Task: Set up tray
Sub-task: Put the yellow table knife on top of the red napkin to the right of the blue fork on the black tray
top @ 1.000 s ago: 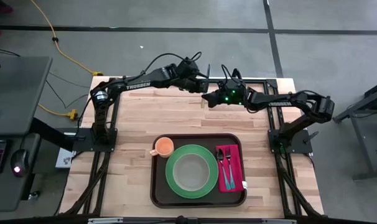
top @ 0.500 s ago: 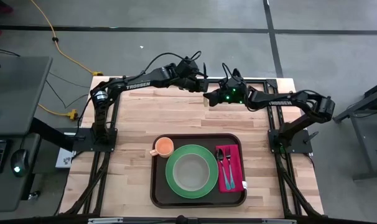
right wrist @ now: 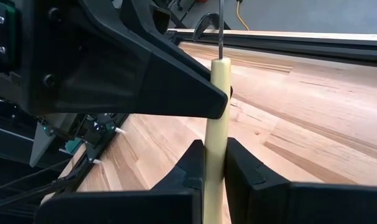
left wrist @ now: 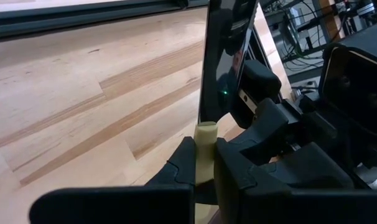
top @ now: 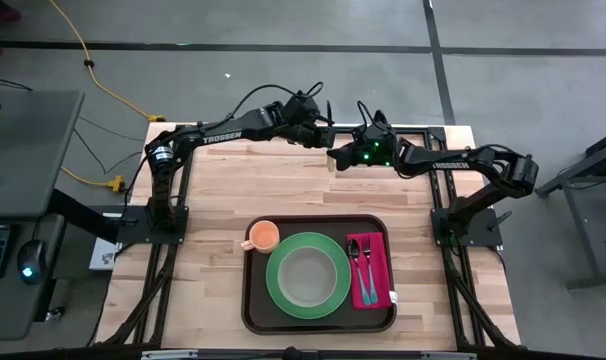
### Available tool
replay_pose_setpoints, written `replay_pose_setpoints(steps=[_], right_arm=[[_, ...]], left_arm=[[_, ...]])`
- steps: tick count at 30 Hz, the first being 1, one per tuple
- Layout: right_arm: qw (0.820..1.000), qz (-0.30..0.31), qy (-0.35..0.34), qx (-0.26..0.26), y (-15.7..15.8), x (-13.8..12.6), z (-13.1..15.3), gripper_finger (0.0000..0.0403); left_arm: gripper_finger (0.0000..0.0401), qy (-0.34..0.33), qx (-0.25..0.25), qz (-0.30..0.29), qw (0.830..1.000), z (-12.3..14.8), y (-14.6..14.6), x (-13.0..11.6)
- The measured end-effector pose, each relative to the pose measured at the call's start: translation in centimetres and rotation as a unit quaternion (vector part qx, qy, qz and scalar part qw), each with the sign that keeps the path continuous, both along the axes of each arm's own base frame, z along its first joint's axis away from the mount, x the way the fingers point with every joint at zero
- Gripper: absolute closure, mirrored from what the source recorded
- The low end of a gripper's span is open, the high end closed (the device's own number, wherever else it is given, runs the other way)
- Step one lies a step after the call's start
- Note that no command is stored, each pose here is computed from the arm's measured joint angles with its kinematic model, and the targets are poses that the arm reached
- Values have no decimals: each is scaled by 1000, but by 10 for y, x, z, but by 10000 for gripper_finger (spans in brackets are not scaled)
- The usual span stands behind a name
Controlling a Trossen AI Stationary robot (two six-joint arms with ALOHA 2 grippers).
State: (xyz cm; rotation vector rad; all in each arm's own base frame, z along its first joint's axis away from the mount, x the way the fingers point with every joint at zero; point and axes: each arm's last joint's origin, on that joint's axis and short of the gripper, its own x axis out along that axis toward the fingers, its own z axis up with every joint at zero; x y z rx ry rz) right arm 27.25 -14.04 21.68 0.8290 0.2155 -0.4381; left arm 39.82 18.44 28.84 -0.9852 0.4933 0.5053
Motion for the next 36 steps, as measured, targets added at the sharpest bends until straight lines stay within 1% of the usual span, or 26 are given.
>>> replay_pose_setpoints(steps=[10, 12, 15, 22, 26, 30, 36], right_arm=[[1000, -1, -2, 5, 0, 0, 0, 389], [1000, -1, -2, 5, 0, 0, 0, 389], [1000, -2, -2, 5, 0, 0, 0, 389], [1000, -6, -2, 6, 0, 0, 0, 390], [1000, -11, -3, 8, -4, -2, 0, 390], [1000, -16, -6, 16, -8, -4, 0, 390], [1000, -4, -11, 27, -14, -8, 0, 390]], left_arm=[[343, -1, -2, 0, 1000, 0, 0, 0], [336, -1, -2, 0, 1000, 0, 0, 0], [309, -1, -3, -1, 1000, 0, 0, 0], [214, -7, -4, -6, 1000, 1, 0, 1], [172, -2, -4, -13, 1000, 0, -1, 0], [142, 14, 1, -13, 1000, 4, 1, -7], [116, 62, -2, -1, 998, 6, 5, -23]])
